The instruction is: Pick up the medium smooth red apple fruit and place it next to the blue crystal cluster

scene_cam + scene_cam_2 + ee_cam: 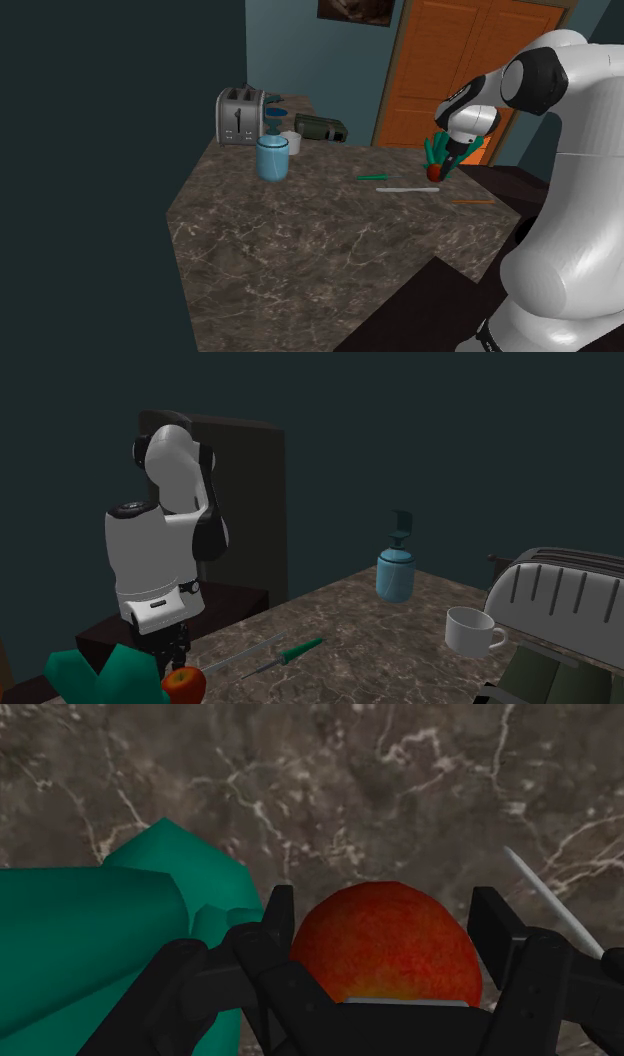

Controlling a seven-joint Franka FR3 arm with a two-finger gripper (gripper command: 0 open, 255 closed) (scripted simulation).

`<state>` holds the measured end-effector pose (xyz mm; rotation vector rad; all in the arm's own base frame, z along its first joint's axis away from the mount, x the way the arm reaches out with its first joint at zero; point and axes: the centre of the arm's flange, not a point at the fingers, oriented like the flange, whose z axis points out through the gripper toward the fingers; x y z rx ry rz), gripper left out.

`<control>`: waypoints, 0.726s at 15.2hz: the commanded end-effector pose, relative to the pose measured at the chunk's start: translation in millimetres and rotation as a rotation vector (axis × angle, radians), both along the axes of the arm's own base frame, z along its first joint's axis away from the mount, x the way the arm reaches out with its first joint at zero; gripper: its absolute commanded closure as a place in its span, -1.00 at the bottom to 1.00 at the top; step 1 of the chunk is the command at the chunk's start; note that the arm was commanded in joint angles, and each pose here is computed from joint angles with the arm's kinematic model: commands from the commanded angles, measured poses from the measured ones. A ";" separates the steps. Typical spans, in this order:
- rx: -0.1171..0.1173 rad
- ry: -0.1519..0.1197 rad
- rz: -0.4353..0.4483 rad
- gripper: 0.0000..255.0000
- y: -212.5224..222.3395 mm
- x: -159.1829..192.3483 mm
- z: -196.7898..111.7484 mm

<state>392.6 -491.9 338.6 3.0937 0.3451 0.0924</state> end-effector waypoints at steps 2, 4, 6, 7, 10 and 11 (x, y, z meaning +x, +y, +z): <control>0.000 0.001 -0.001 1.00 -0.8 -0.4 -1.3; 0.000 0.001 -0.001 -1.00 -1.0 0.0 -1.2; 0.000 0.001 -0.001 -1.00 -1.0 0.2 -1.2; 0.000 0.001 -0.001 -1.00 -1.1 0.1 -1.5; 0.000 0.001 -0.001 -1.00 -0.2 -2.0 25.1; 0.000 0.001 -0.001 -1.00 0.1 -2.8 38.2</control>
